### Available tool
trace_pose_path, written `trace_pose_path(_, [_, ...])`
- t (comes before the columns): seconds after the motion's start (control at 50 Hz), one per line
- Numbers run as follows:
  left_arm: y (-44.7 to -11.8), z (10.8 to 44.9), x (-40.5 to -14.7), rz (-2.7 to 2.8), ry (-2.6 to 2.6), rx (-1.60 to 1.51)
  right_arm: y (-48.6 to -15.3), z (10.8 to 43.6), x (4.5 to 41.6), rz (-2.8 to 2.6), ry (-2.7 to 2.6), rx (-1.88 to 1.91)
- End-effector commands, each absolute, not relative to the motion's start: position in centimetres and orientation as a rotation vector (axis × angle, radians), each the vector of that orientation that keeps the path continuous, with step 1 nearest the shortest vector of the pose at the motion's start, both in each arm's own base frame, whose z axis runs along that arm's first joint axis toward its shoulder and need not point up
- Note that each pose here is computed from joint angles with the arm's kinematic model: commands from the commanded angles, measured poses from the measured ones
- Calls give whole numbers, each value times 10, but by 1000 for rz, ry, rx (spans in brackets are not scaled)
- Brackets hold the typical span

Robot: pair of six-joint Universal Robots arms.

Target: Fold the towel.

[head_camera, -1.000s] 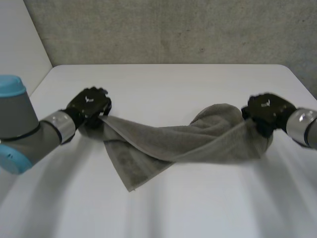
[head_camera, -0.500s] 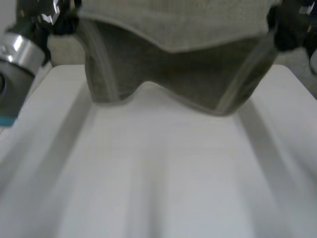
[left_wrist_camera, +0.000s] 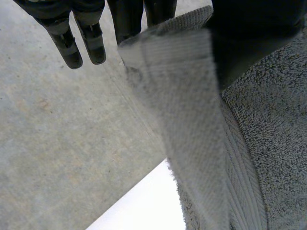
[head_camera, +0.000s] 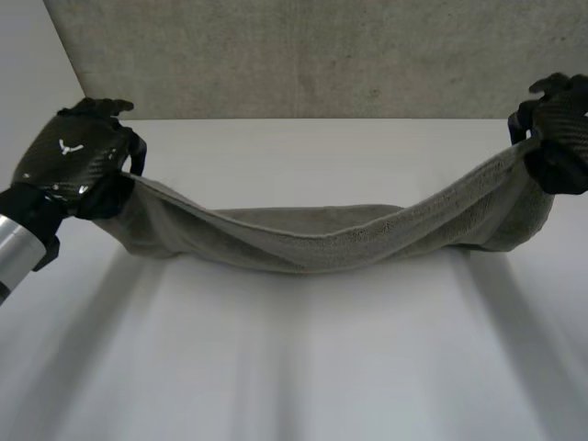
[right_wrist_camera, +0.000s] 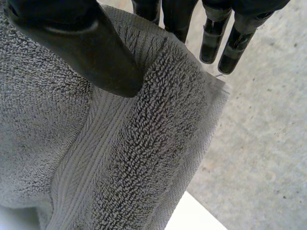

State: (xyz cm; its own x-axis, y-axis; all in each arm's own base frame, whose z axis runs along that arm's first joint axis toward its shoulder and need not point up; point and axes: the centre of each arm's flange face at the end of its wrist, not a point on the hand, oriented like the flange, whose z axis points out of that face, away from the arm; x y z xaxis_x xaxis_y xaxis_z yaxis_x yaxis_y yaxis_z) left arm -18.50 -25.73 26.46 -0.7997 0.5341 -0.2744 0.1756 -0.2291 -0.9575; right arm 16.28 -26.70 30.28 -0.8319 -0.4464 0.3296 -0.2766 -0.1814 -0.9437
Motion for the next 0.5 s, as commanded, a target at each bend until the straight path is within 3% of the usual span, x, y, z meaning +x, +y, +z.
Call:
trace_pose_path(0.02, [-247, 276, -184, 2128, -1777, -839, -250, 310, 167, -2085, 1963, -836])
trace_pose_path(0.26, [-265, 261, -186, 2065, -1838, -831, -277, 292, 166, -2033, 2056, -970])
trace_pose_path(0.5, [-342, 257, -208, 2101, -1875, -780, -333, 286, 193, -2053, 2111, -976])
